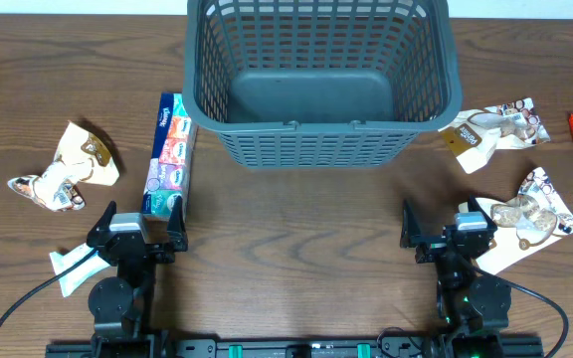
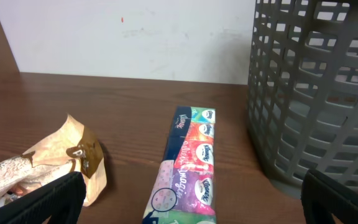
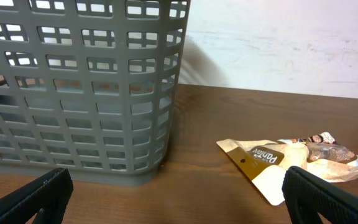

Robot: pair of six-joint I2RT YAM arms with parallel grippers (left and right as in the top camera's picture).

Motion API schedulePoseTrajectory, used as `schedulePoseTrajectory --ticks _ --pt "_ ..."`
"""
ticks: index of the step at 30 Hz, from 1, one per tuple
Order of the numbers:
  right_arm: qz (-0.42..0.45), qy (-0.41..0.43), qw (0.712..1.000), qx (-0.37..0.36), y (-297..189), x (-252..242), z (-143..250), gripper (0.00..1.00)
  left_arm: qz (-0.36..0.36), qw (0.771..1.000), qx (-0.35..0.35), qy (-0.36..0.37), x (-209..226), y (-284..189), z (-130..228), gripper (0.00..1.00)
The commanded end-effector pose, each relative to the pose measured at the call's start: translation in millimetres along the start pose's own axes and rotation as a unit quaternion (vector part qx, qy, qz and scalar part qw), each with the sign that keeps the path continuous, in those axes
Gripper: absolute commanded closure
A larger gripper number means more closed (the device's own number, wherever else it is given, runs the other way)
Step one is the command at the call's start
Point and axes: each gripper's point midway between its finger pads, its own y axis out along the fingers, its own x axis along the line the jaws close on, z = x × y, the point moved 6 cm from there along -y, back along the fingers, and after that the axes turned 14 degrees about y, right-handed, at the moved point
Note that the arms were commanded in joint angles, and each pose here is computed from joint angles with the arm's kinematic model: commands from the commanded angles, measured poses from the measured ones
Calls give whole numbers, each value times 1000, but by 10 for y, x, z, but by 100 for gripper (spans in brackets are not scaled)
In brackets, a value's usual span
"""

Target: Pack container

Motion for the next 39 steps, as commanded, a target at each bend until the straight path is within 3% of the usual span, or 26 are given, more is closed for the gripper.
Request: schedulePoseTrajectory --ticks 1,39 --pt "-1 -5 1000 0 -2 -1 8 1 5 1000 22 -1 -22 4 115 1" --pt "4 -6 1000 -1 -2 -13 2 1 5 1000 22 -1 -22 4 114 1"
